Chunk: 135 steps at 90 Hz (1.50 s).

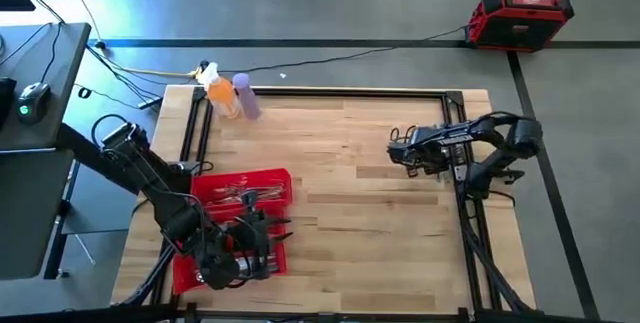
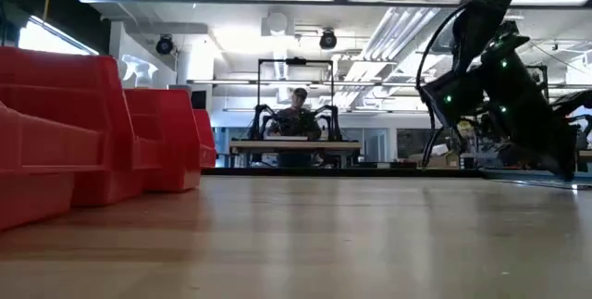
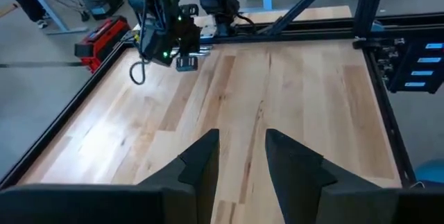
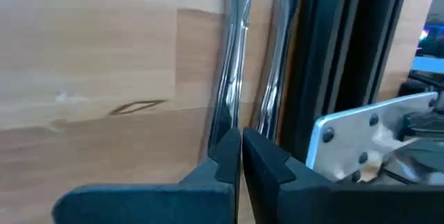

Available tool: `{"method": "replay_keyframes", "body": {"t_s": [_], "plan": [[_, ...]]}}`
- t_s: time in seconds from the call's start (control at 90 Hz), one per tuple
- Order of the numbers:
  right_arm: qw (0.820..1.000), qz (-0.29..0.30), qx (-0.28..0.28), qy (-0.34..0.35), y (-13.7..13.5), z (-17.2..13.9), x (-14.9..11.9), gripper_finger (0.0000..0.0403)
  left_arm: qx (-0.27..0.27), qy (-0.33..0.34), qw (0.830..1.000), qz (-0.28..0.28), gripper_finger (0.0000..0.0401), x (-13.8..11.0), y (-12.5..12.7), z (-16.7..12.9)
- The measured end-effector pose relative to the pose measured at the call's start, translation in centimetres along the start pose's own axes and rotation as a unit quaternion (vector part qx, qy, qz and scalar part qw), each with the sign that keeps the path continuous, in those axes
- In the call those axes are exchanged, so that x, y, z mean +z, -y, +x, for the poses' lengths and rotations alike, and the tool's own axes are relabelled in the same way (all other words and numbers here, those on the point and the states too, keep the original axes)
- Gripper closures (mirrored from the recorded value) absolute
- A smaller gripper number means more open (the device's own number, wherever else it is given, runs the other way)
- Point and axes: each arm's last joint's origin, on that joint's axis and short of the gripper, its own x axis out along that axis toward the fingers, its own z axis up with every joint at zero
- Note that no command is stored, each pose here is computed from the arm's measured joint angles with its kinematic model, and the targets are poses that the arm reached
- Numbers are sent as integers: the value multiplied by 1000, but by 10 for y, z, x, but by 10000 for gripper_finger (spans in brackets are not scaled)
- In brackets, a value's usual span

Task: Sort silverware
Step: Put the silver knife in the bottom red bin

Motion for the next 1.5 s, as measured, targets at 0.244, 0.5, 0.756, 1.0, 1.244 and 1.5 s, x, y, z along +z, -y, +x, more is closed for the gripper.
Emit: {"method": "replay_keyframes", "body": {"t_s": [0.244,0.5,0.756,1.0,1.244,1.5], "plan": [[998,-49,-28,-15,-9,13,-4,403,0,0,1000,-1,300,0,0,0],[989,-128,69,-15,-26,-28,-13,403,0,0,1000,-1,300,0,0,0],[996,-83,-27,18,-10,-50,-9,403,0,0,1000,-2,300,0,0,0],[996,-57,-66,-15,2,-19,-3,403,3,2,1000,-1,300,0,0,0],[995,-57,-77,-24,7,9,-6,403,3,2,1000,2,300,0,0,0],[998,-53,-26,-8,-1,18,-6,403,3,2,1000,2,300,0,0,0]]}}
